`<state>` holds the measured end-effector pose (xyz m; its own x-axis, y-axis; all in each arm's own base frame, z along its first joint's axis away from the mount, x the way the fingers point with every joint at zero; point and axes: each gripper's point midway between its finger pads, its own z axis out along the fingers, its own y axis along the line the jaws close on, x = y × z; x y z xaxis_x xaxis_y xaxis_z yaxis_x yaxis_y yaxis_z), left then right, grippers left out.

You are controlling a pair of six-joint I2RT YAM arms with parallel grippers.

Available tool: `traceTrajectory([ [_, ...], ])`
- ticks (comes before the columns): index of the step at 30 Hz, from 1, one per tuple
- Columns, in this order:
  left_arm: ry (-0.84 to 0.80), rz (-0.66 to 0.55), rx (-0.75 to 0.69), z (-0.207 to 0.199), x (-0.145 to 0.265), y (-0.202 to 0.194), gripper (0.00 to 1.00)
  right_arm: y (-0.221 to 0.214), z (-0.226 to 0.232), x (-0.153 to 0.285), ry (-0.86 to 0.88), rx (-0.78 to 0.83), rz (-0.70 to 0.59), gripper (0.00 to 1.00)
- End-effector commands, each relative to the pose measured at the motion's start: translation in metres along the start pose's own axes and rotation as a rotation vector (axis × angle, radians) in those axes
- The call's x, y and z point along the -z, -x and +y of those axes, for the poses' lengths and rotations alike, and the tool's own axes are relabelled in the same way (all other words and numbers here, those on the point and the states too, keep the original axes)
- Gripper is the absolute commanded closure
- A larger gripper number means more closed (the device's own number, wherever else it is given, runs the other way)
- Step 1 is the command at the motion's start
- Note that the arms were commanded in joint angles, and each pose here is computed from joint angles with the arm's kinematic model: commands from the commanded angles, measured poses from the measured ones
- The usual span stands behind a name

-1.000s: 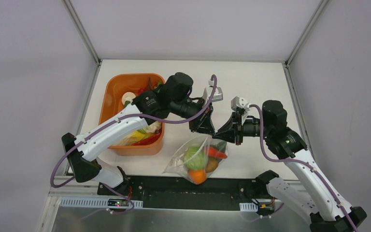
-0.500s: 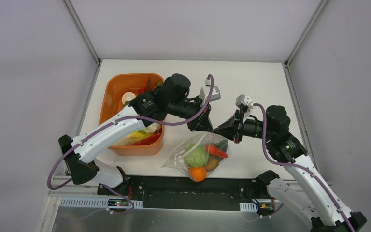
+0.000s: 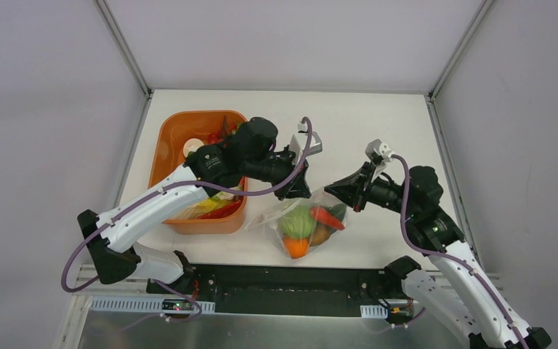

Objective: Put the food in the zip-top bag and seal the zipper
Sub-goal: Zip the zipper food storage bag at the center of the board.

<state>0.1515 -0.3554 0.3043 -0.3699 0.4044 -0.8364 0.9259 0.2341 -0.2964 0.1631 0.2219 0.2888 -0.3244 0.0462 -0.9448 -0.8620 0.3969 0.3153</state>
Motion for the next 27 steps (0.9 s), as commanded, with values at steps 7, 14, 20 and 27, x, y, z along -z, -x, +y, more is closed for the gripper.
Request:
traceTrajectory([
  [7,0.156,-0.027,-0.049,0.011,0.043,-0.007,1.00,0.031,-0.032,0.017,-0.240,0.023,-0.153,1.00],
  [14,0.199,-0.004,-0.034,0.020,0.047,-0.019,1.00,0.024,-0.049,0.022,-0.336,-0.005,-0.136,1.00],
  [20,0.214,-0.045,-0.019,0.026,0.037,-0.009,1.00,0.009,-0.034,0.015,-0.234,-0.031,-0.059,1.00],
  [27,0.172,0.007,-0.031,0.028,0.019,-0.007,1.00,0.021,-0.016,0.015,-0.176,-0.064,-0.015,0.36],
])
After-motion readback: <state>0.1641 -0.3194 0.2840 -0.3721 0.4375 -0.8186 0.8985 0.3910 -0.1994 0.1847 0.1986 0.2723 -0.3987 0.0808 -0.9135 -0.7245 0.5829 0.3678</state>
